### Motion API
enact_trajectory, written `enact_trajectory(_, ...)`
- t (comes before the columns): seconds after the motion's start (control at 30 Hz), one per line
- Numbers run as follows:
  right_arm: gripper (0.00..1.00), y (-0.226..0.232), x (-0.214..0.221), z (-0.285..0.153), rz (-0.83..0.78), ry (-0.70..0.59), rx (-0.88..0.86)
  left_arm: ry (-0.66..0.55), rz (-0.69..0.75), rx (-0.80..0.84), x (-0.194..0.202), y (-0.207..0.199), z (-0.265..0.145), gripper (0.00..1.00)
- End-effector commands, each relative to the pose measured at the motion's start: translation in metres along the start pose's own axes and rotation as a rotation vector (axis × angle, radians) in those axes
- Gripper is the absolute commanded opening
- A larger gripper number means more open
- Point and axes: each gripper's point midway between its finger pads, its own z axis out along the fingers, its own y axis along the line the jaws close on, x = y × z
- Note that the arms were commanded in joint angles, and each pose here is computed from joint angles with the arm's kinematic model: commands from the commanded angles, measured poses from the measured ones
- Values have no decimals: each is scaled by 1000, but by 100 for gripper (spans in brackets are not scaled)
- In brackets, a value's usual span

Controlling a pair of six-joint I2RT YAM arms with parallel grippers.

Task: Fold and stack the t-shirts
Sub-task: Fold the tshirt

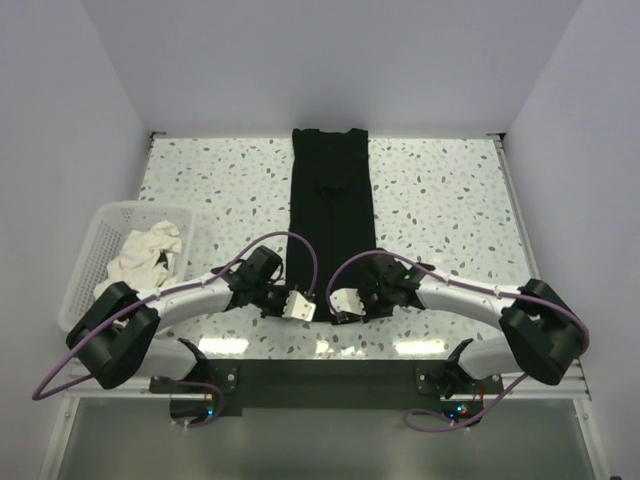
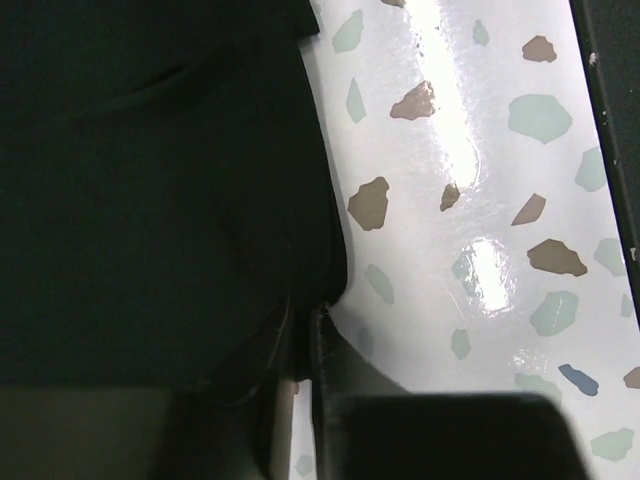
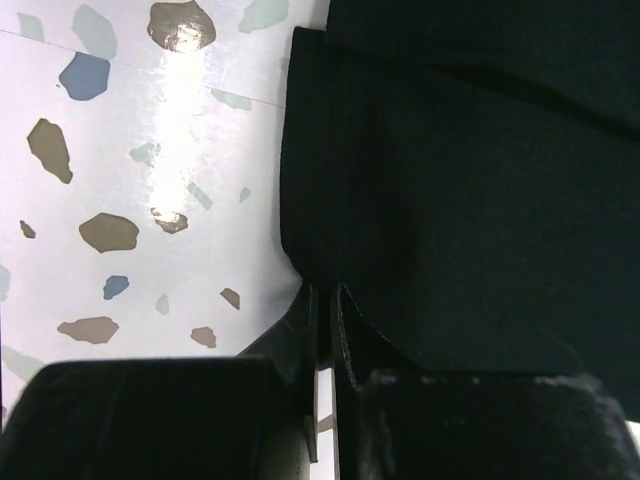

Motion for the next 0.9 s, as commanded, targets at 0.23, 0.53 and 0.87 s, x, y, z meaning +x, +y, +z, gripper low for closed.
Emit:
enact_trajectory(0.23, 0, 66, -23, -21, -8, -25, -85, -62, 52, 68, -36, -37, -23, 0)
enact_trajectory(0.53, 0, 32, -35, -46, 54, -50, 12, -55, 39, 4, -48, -11, -52, 0)
enact_trajectory(0.87, 0, -68, -24, -67, 92, -61, 79, -58, 11, -127, -37, 104, -74, 0)
